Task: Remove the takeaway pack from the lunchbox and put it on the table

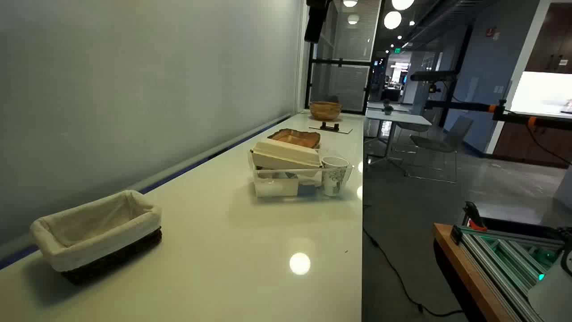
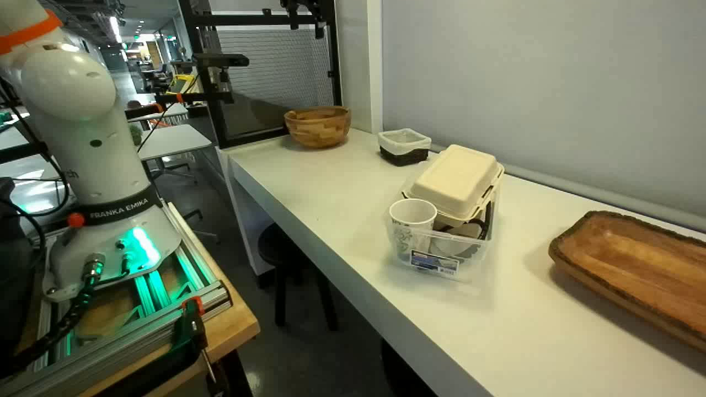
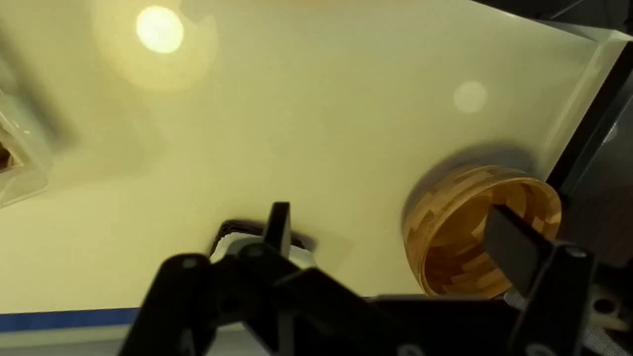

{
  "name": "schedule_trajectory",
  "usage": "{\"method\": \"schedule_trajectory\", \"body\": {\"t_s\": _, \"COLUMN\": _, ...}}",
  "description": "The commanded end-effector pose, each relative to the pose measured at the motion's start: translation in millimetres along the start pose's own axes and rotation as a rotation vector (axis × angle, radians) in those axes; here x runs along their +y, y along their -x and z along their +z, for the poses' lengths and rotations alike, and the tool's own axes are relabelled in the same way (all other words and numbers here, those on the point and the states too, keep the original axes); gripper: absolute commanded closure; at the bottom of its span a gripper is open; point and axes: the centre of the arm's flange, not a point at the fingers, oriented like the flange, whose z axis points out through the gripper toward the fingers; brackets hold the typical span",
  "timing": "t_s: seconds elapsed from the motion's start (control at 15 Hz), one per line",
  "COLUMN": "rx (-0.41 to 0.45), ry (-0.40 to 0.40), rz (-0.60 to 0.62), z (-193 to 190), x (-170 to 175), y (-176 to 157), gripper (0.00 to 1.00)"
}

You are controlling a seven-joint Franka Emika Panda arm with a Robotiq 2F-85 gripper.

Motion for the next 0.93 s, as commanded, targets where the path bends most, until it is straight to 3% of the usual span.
{"method": "schedule_trajectory", "body": {"t_s": 0.0, "rx": 0.000, "ry": 0.000, "rz": 0.000, "z": 0.0, "x": 0.0, "y": 0.0, "gripper": 0.00}}
{"method": "schedule_trajectory", "body": {"t_s": 0.73, "rx": 0.000, "ry": 0.000, "rz": 0.000, "z": 0.1, "x": 0.0, "y": 0.0, "gripper": 0.00}}
{"method": "schedule_trajectory", "body": {"t_s": 0.87, "rx": 0.007, "ry": 0.037, "rz": 0.028, "z": 8.2, "x": 19.4, "y": -1.6, "gripper": 0.00}}
